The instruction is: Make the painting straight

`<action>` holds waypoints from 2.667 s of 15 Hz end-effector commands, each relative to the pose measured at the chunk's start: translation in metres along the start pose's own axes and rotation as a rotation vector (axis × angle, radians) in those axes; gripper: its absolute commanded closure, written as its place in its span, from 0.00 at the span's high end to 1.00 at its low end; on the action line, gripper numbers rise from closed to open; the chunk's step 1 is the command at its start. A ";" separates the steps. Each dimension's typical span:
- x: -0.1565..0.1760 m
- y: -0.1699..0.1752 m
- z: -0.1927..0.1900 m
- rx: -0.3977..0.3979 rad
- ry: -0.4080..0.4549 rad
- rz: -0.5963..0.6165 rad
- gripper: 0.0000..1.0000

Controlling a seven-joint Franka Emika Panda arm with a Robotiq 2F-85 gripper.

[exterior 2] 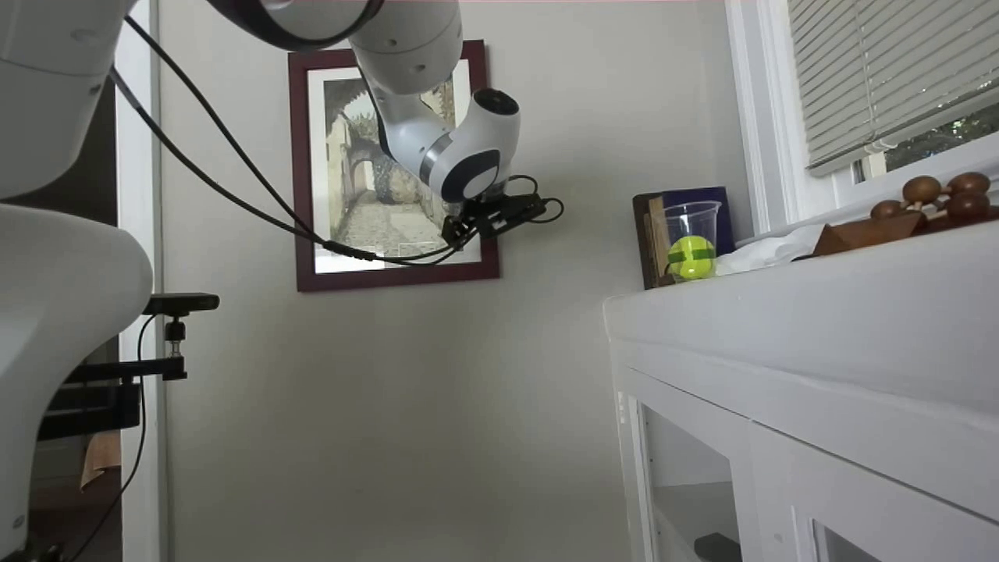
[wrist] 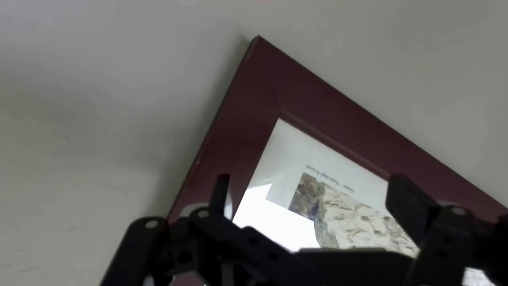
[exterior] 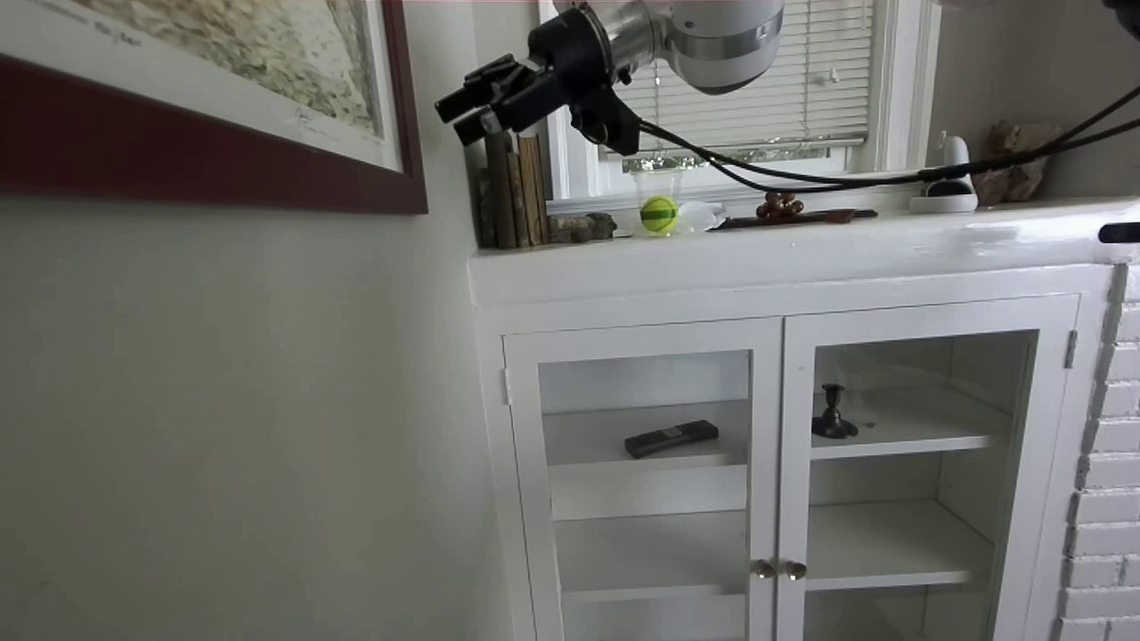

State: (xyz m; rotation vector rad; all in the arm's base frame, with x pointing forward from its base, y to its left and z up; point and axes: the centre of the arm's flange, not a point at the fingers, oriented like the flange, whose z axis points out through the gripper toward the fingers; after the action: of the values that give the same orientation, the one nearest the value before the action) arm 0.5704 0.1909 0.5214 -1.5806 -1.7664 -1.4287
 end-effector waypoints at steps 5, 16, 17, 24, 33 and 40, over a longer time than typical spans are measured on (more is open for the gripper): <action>-0.006 0.025 0.002 -0.036 0.020 0.010 1.00; -0.011 0.035 0.020 0.003 0.078 -0.002 1.00; -0.011 0.035 0.020 0.003 0.082 0.000 1.00; -0.012 0.037 0.022 0.038 0.096 -0.008 1.00; -0.012 0.045 0.020 0.017 0.096 -0.002 1.00; -0.013 0.052 0.028 0.041 0.112 -0.003 1.00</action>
State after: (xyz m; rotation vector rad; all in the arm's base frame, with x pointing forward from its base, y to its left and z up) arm 0.6153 0.1963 0.5222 -1.5063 -1.7116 -1.4398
